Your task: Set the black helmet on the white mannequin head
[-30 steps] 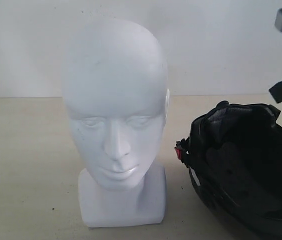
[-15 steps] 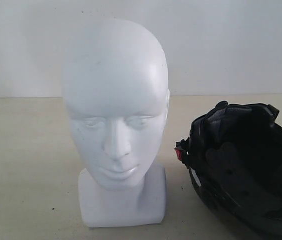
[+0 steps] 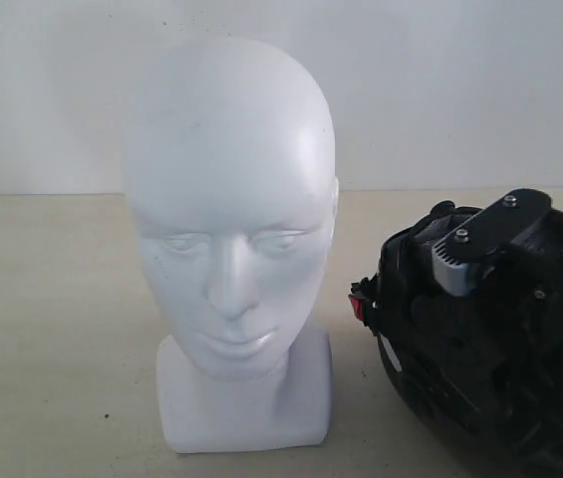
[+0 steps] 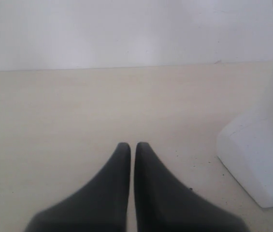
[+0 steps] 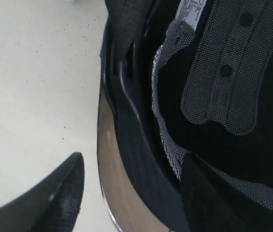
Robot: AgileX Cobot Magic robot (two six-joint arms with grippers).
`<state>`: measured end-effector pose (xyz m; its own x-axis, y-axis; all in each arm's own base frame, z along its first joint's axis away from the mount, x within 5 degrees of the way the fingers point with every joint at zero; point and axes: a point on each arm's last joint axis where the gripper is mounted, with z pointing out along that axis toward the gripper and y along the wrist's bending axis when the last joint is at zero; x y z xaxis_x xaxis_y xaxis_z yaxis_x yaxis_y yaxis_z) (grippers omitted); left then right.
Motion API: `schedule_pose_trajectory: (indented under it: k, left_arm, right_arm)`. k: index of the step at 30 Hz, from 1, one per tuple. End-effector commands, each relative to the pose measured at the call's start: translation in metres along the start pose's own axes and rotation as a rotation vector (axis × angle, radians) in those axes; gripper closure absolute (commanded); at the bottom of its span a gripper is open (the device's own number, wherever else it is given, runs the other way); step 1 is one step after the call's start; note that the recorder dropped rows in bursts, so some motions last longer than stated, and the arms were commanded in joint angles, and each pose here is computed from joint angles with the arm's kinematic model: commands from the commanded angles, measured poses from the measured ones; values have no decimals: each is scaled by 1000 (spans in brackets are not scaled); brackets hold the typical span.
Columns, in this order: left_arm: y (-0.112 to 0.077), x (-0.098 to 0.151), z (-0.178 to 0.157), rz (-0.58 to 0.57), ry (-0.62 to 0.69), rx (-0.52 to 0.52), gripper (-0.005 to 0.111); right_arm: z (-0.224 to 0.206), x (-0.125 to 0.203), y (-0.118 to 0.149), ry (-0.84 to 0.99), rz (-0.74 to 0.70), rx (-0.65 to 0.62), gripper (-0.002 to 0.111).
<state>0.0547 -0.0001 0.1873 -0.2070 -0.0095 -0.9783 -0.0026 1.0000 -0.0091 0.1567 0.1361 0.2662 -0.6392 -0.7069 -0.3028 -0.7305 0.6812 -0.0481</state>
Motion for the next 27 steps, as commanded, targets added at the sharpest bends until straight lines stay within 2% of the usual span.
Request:
schedule_pose_trajectory:
  k: [1,27]
  left_arm:
    - [0,1,0,0,1,4,102]
    - [0,1,0,0,1,4,102]
  right_arm:
    - [13,-12,6,-43,-29,26,51]
    - [79,-43,8,-49,-15,29,51]
